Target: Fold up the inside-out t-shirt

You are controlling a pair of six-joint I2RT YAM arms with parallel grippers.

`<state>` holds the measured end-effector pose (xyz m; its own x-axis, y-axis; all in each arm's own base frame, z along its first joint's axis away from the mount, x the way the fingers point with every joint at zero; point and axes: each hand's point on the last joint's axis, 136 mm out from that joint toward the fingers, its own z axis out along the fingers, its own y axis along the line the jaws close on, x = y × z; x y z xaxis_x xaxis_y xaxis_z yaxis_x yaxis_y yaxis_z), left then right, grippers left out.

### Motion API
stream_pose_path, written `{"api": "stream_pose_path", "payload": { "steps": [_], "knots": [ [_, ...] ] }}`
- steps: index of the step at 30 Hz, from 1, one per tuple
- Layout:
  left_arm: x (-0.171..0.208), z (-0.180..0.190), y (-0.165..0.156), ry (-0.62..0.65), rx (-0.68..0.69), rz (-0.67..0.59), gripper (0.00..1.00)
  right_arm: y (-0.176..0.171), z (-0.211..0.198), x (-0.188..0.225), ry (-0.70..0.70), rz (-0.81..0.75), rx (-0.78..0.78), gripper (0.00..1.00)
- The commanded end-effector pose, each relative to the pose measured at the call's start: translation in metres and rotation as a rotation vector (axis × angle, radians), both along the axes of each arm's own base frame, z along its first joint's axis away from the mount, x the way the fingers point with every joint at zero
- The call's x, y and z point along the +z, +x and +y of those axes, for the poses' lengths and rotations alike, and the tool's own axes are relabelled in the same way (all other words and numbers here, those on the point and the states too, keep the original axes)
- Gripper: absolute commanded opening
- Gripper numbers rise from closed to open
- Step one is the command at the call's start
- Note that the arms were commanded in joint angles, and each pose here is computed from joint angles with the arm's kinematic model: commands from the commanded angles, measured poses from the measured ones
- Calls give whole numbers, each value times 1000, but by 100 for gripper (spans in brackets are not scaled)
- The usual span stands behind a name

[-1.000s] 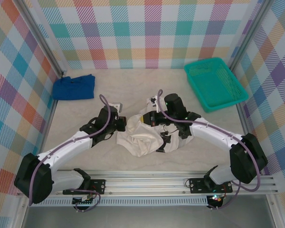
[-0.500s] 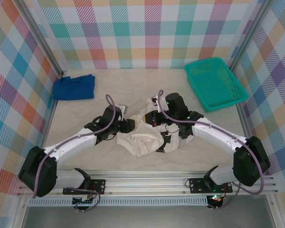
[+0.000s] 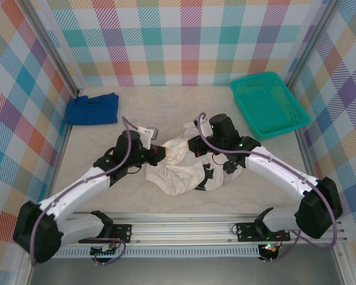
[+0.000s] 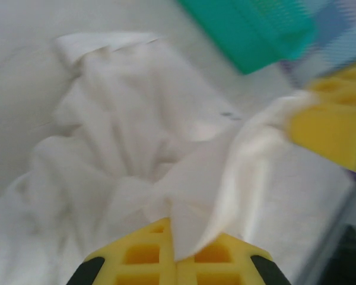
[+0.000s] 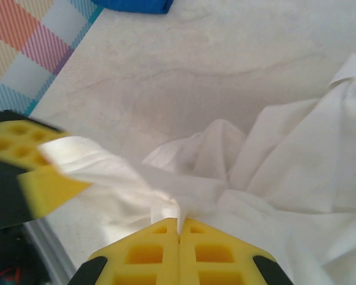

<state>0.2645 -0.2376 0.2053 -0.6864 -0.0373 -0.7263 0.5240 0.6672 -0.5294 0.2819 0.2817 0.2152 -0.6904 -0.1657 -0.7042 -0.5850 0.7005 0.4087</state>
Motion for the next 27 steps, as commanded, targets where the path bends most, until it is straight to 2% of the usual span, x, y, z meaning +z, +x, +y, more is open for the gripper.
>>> {"api": "stream_pose_path", "payload": {
  "steps": [1, 4, 7, 9, 12, 13, 16, 19, 27],
  "knots": [
    [24, -20, -39, -181, -223, 1, 0, 7, -24, 16, -84, -69, -10, 0],
    [22, -20, -49, -203, -258, 2, 0, 9, -33, 24, -49, -19, -3, 0],
    [7, -16, -42, -147, -216, 25, 0, 6, -39, 34, 8, 31, 25, 0],
    [-9, -5, -30, -61, -125, 45, 0, 2, -42, 40, 55, 76, 64, 0],
    [-36, 27, -3, 109, 106, 78, 0, -13, -36, 51, 142, 137, 163, 0],
    [-41, 32, 2, 141, 137, 85, 0, -18, -31, 53, 175, 159, 198, 0],
    [-48, 31, 7, 174, 139, 98, 0, -30, -14, 58, 310, 228, 294, 0],
    [-60, 32, 10, 216, 148, 120, 3, -34, -2, 57, 376, 258, 336, 0],
    [-74, 21, 13, 195, 137, 211, 20, -36, 14, 48, 393, 280, 359, 0]
  ]
}}
